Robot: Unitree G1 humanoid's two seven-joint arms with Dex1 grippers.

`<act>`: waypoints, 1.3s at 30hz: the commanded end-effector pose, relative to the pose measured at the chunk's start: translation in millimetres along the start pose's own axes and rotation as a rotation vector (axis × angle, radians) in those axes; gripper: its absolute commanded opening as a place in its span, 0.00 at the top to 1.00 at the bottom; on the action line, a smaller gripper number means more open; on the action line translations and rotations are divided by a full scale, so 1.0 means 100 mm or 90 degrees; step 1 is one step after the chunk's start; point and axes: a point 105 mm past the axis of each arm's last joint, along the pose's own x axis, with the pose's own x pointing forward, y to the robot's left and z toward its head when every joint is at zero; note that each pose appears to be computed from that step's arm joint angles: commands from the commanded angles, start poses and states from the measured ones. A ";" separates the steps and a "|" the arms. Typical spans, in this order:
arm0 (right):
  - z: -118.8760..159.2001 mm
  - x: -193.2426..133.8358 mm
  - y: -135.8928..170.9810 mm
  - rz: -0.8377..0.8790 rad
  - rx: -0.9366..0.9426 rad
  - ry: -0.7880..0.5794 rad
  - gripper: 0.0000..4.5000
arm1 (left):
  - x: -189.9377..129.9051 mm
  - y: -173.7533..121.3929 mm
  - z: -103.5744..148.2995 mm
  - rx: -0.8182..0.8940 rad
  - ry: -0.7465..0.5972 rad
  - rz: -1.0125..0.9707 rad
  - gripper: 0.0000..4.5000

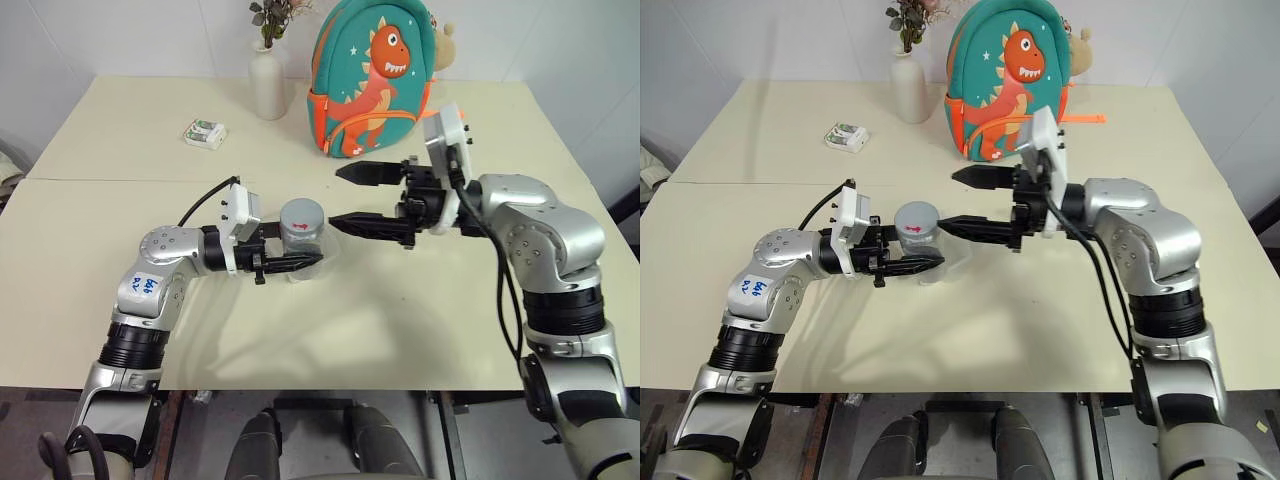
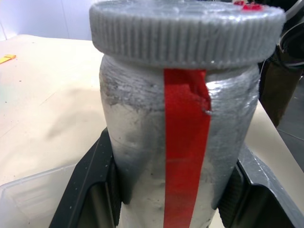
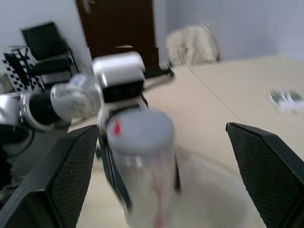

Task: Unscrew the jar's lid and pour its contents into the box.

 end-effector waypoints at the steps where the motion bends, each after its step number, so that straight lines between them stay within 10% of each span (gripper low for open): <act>1: 0.08 0.21 0.08 0.012 -0.031 -0.009 0.00 | 0.02 0.01 0.12 0.033 -0.015 -0.005 0.55; 39: 0.02 -0.34 -0.04 -0.021 -0.013 0.021 0.00 | -0.01 0.01 0.12 0.031 -0.011 -0.003 0.55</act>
